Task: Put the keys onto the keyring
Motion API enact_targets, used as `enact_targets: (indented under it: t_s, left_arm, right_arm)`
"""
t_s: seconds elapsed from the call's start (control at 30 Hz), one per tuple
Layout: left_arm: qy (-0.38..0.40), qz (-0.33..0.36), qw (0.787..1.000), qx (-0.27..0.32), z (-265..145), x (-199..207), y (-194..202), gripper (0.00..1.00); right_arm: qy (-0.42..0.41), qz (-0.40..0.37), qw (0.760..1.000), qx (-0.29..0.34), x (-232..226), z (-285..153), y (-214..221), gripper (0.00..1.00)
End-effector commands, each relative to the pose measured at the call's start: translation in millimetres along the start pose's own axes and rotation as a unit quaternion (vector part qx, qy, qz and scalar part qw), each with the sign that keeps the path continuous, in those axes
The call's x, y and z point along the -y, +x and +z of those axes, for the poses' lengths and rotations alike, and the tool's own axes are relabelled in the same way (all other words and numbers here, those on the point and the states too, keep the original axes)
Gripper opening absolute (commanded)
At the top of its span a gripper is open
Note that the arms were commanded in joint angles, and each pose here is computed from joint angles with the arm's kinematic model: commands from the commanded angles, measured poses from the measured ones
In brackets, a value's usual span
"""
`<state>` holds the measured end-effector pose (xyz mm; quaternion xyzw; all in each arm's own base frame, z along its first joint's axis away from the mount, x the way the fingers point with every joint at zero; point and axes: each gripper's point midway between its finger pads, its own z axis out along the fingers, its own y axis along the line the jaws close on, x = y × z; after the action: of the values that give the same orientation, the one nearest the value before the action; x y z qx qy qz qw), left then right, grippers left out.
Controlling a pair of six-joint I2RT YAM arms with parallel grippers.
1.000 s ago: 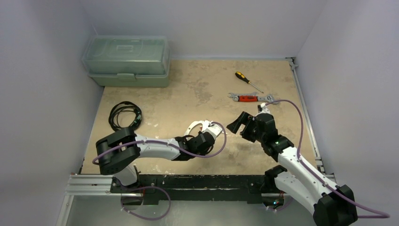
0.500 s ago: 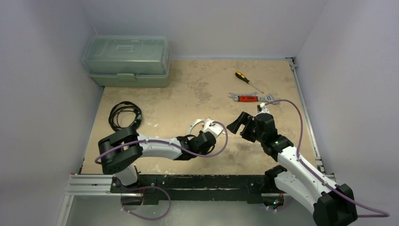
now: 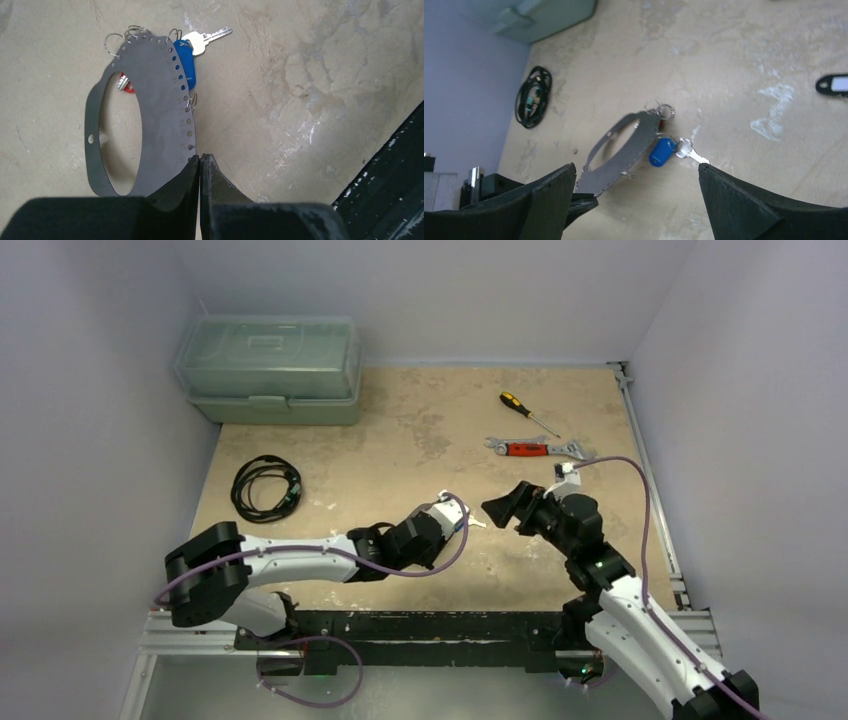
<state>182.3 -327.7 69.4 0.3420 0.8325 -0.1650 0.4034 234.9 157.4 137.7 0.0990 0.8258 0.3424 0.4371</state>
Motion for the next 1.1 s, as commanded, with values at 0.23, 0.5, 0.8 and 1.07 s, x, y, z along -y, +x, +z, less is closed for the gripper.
enact_targets:
  t_s: [0.23, 0.5, 0.8, 1.07]
  left_arm:
    - [0.017, 0.010, 1.000, 0.013, -41.3, -2.2, -32.8, 0.00]
    - [-0.002, 0.013, 0.996, 0.085, -83.2, -21.3, -66.7, 0.00]
    - [0.022, -0.005, 0.983, 0.182, -120.5, -23.7, -98.0, 0.00]
    - [0.087, -0.009, 0.966, 0.244, -150.6, -8.4, -118.3, 0.00]
  right_arm:
    - [-0.246, -0.115, 0.953, 0.131, -83.3, -41.2, -33.2, 0.93]
    - [-0.342, -0.150, 0.915, 0.153, -106.1, -52.9, -25.4, 0.91]
    - [-0.415, -0.186, 0.870, 0.190, -128.8, -74.9, -25.9, 0.89]
    - [-0.473, -0.200, 0.831, 0.216, -143.9, -95.3, -23.3, 0.85]
